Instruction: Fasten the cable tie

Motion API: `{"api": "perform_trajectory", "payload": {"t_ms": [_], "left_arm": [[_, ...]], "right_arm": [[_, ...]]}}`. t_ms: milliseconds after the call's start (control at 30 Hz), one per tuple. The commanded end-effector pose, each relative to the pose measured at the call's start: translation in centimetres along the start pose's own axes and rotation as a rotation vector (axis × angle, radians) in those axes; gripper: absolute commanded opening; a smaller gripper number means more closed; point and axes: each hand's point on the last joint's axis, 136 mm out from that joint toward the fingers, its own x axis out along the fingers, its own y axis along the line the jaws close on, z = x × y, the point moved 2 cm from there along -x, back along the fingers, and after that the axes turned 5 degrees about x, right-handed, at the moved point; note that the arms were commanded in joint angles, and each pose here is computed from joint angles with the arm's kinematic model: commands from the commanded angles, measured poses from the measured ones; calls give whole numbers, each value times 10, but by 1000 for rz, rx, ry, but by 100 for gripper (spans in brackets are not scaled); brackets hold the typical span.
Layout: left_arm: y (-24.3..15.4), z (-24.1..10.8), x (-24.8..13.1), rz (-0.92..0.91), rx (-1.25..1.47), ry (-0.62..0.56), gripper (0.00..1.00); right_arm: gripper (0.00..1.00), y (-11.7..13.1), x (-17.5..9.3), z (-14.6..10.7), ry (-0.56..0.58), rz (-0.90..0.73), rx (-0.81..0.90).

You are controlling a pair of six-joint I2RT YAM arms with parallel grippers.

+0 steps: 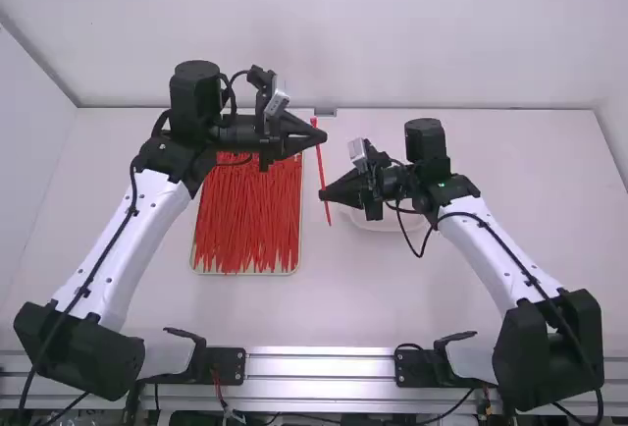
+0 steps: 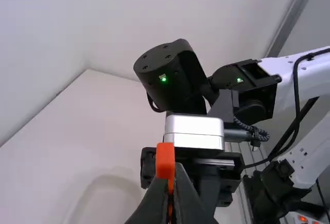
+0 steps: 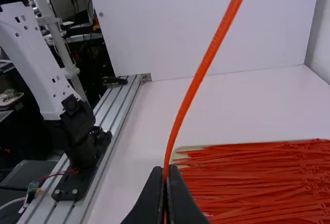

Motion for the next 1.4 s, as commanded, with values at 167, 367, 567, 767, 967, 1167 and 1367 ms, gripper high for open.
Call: {"api": "perform_trajectory", "payload": {"t_ms": [167, 367, 567, 767, 967, 1167, 1367], "left_arm": [[-4, -1, 3, -30, 16, -5, 38], [-8, 3, 3, -56, 44, -20, 80], [-17, 16, 1, -121, 159, -66, 99], [-17, 28, 1, -114, 226, -95, 99], [-18, 38, 2, -111, 246, -118, 84], [-18, 47, 1, -109, 252, -140, 61], [-12, 51, 1, -62, 232, -147, 53]], "right_arm": [[0, 0, -8, 15, -34, 22, -49], [0, -1, -18, 19, -57, 23, -71], [0, -3, -22, 20, -64, 15, -77], [0, -5, -28, 28, -79, 15, -101], [0, -7, -27, 40, -87, 14, -133], [0, -17, -14, 49, -80, -57, -110], [0, -21, -2, 51, -76, -100, -97]]}}
